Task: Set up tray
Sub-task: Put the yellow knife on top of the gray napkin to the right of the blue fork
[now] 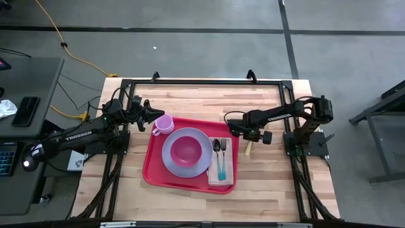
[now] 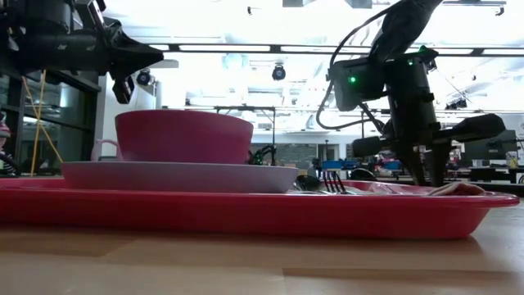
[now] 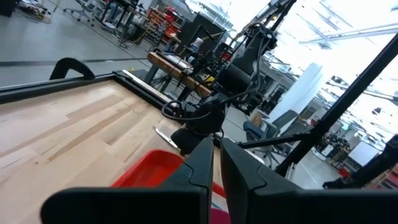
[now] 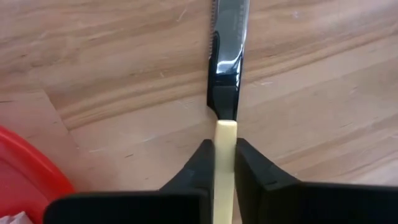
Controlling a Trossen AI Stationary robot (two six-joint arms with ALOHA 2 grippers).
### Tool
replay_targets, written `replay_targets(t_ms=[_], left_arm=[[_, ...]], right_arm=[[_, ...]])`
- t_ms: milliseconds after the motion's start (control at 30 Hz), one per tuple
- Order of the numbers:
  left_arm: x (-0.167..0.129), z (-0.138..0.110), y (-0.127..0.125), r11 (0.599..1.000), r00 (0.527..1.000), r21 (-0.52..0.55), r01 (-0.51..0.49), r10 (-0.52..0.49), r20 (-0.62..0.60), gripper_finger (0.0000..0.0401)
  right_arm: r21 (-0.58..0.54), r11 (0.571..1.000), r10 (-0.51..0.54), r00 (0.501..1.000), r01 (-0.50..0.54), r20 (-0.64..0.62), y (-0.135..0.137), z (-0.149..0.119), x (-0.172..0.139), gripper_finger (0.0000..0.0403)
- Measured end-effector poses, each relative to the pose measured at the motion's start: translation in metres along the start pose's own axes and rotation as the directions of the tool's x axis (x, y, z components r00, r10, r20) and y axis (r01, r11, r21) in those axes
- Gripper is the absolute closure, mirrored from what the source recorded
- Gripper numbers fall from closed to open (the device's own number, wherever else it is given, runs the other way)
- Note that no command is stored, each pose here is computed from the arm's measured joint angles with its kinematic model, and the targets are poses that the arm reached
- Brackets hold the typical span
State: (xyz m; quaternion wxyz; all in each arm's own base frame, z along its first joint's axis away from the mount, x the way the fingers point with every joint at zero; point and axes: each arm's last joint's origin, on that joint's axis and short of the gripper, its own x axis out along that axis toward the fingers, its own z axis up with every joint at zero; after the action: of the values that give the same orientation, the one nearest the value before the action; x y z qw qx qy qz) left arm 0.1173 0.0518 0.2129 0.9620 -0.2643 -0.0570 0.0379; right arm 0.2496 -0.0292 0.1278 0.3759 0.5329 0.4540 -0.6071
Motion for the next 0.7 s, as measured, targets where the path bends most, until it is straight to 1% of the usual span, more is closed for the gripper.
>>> replay_targets(t_ms=[100,333,600,700], left_arm=[[0.000,-0.001,0.000,1.000,1.000,0.000,-0.001,0.001,-0.009,0.0339],[0.000,-0.004,0.003,0.999,0.999,-0.021,-0.024,0.023,-0.045,0.0339],[0.000,-0.005,0.003,0.999,0.998,-0.024,-0.029,0.028,-0.048,0.0339],[0.000,-0.005,0.003,0.999,0.999,-0.024,-0.029,0.028,-0.047,0.0339]], right_arm=[[-0.015,1.000,-0.002,1.000,0.001,-0.002,0.000,0.000,0.000,0.0393],[-0.021,1.000,-0.009,1.000,0.009,-0.005,-0.001,0.000,0.000,0.0386],[-0.041,0.999,0.017,1.000,-0.016,0.011,-0.005,0.001,-0.008,0.0394],[-0.041,0.999,-0.003,1.000,0.004,0.021,-0.010,0.002,-0.010,0.0395]])
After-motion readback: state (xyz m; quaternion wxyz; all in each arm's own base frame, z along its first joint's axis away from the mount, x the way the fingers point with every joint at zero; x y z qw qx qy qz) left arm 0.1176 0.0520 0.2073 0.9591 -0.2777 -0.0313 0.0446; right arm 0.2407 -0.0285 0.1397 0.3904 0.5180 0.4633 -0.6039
